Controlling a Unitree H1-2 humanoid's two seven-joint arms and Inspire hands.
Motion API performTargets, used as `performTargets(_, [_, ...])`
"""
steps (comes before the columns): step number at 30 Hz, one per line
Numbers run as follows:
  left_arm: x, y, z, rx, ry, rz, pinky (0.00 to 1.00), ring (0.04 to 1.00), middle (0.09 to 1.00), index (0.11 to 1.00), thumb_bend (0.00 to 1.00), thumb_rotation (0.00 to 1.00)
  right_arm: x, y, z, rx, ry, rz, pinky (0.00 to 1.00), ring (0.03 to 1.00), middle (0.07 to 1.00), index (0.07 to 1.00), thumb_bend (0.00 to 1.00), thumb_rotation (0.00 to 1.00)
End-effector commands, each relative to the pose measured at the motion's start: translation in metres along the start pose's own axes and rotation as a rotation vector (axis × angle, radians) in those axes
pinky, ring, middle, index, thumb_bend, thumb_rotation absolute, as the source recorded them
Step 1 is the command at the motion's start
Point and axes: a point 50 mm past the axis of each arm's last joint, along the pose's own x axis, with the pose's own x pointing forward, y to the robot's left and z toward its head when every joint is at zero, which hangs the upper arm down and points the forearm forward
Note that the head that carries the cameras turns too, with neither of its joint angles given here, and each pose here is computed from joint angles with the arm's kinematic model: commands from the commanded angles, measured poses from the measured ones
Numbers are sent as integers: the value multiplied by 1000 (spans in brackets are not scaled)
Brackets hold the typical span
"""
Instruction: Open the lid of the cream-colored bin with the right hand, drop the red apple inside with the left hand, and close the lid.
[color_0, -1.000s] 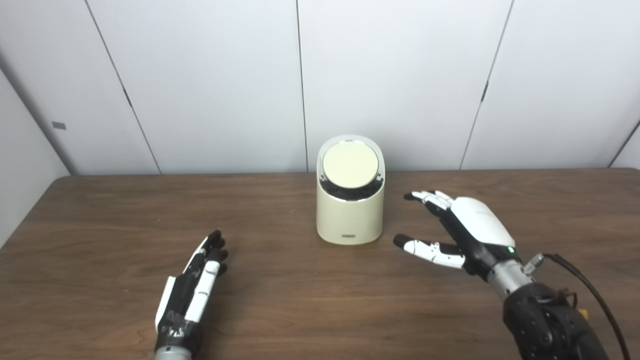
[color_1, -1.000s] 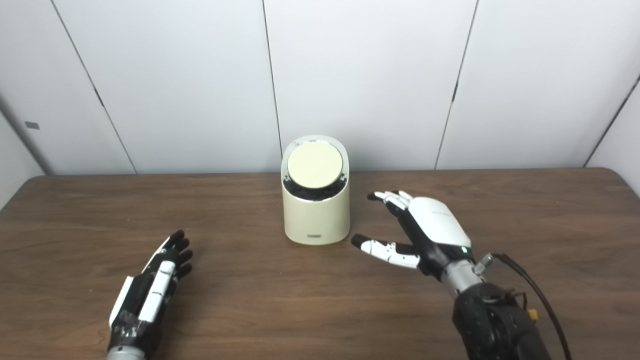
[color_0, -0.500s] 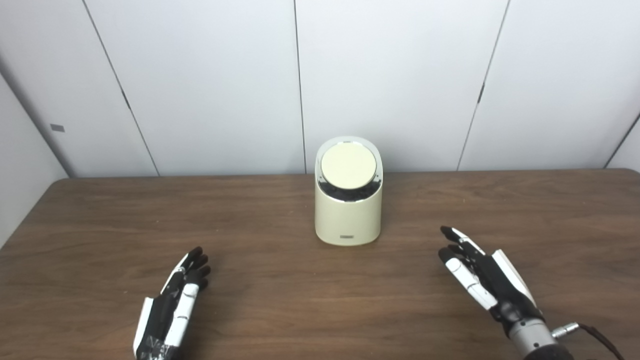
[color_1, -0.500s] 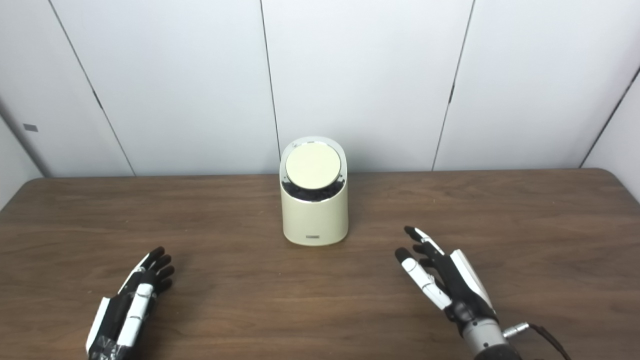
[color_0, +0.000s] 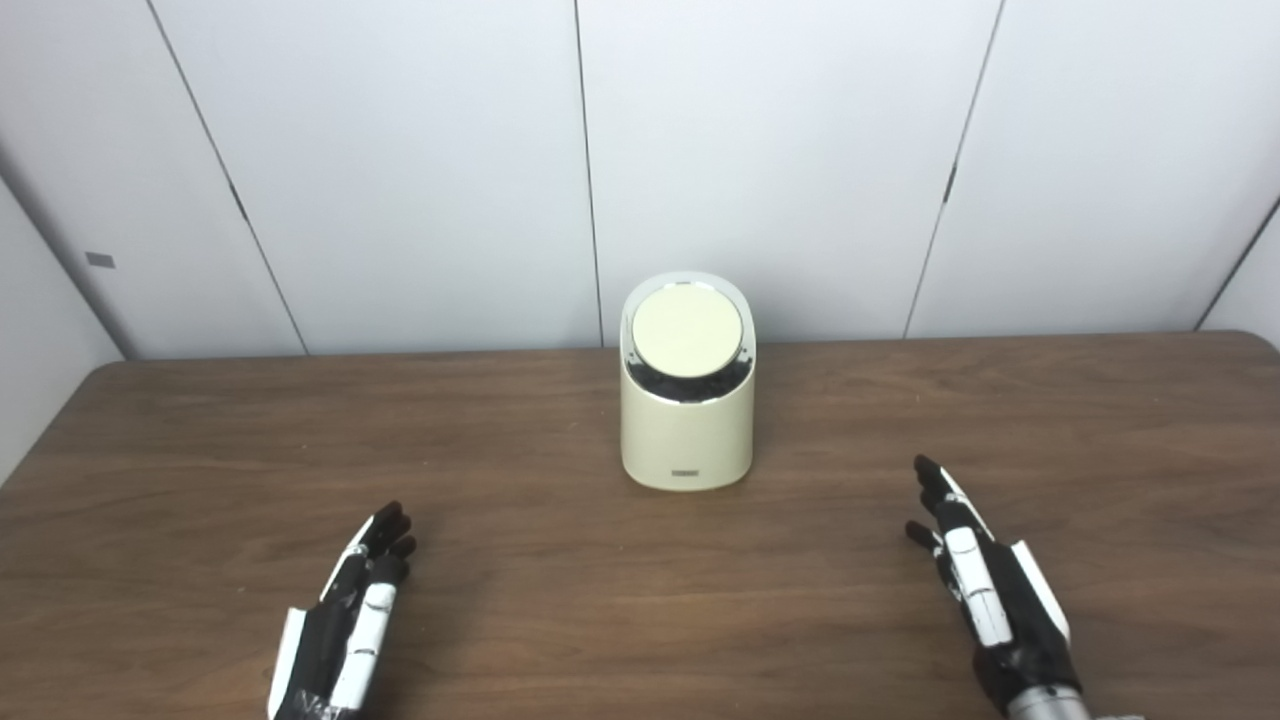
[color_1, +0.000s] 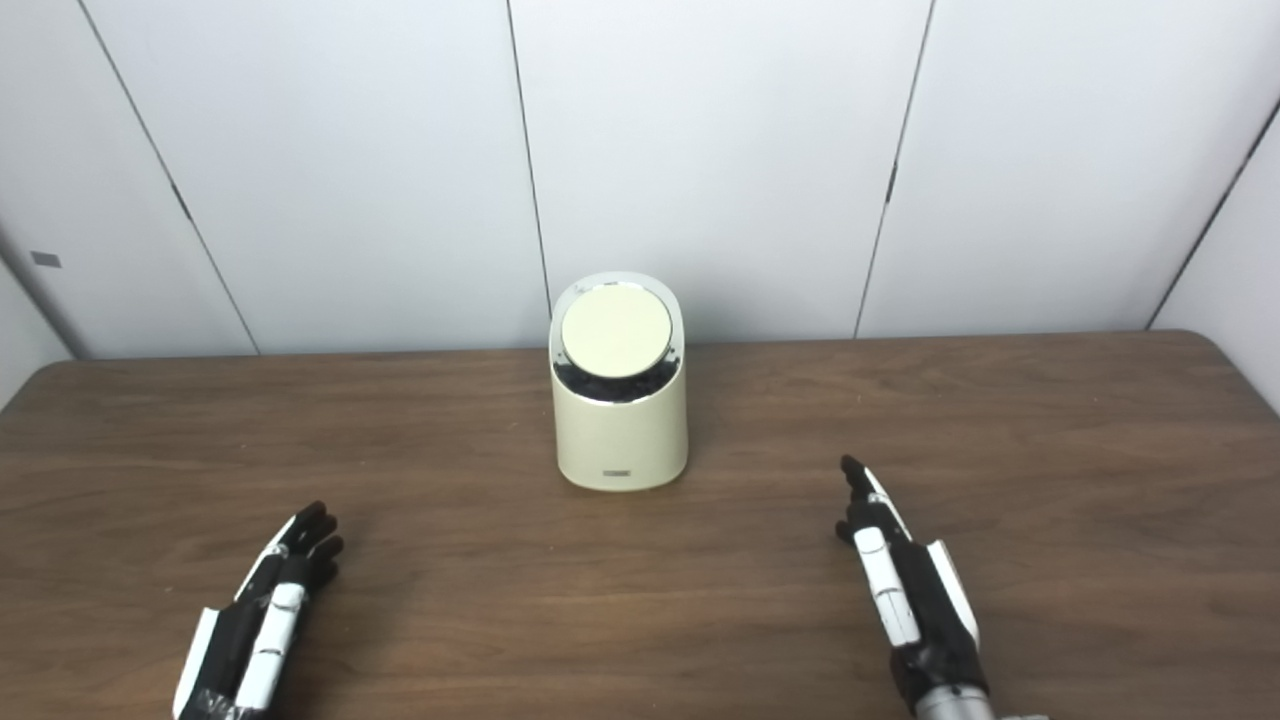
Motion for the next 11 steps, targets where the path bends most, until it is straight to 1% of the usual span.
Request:
performTargets(1, [-12,-1,-3,2,-5,8,916,904,913,934,577,795,-1,-2,3,28,-51,-37,998,994,983,951,469,1000])
performTargets(4, [-14,-3,-6,19,6,9,913,902,913,935,583,815,-2,-6,0,37,-66,-41,988,991,982,959,438,1000])
performTargets(7, [-15,-7,-8,1,19,6,917,902,917,938,589,826,-1,-11,-3,44,-70,-50,992,995,981,950,464,1000])
performTargets(11, [-17,-12,-10,-34,28,21,907,890,906,929,576,795,0,-14,-8,25,-74,-54,968,972,963,935,475,1000])
